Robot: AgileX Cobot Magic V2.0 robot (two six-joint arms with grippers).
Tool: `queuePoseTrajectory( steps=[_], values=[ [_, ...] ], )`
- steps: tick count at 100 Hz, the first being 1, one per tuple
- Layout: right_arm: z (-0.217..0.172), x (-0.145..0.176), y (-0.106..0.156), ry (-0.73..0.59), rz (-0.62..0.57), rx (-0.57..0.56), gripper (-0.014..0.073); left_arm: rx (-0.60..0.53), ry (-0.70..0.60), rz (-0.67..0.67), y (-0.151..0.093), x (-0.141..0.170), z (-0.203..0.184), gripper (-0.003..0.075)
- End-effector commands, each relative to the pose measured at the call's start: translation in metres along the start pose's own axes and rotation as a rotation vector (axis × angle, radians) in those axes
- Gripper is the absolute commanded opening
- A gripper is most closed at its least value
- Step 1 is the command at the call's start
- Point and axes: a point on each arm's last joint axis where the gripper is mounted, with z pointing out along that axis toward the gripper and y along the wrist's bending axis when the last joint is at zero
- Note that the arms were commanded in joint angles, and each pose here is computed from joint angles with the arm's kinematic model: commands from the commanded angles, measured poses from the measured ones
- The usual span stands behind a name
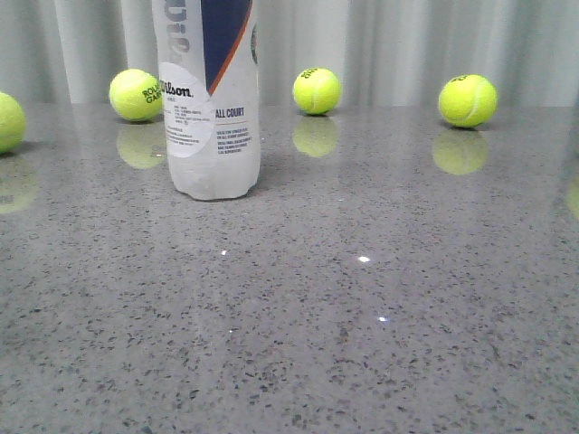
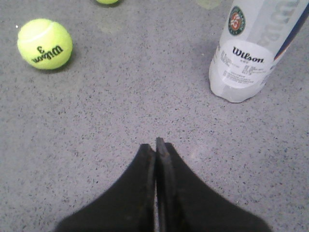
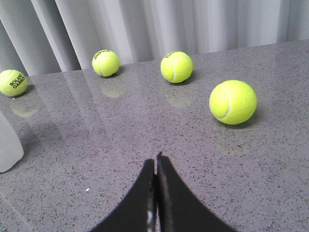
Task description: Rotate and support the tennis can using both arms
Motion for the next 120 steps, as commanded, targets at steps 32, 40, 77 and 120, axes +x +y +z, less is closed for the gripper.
queuePoseTrajectory(
  steps=[32,40,77,120],
  values=[
    [-0.002,-0.014,0.002,-0.089,0.000,-0.011,-0.0064,-0.029,-0.135,0.053,0.005,-0.006,-0.005,-0.0021],
    [-0.002,-0.014,0.002,-0.089,0.000,-0.011,-0.0064,-0.018,-0.176,0.052,0.005,-0.006,-0.004,-0.0021],
    [-0.002,-0.014,0.002,-0.089,0.000,-0.011,-0.0064,-0.016,-0.383,0.085,0.016,0.021,0.003,-0.0021],
    [-0.002,-0.014,0.002,-0.089,0.000,-0.011,-0.0064,-0.104,-0.524,0.082,0.029,0.068,0.009,-0.0021]
  ],
)
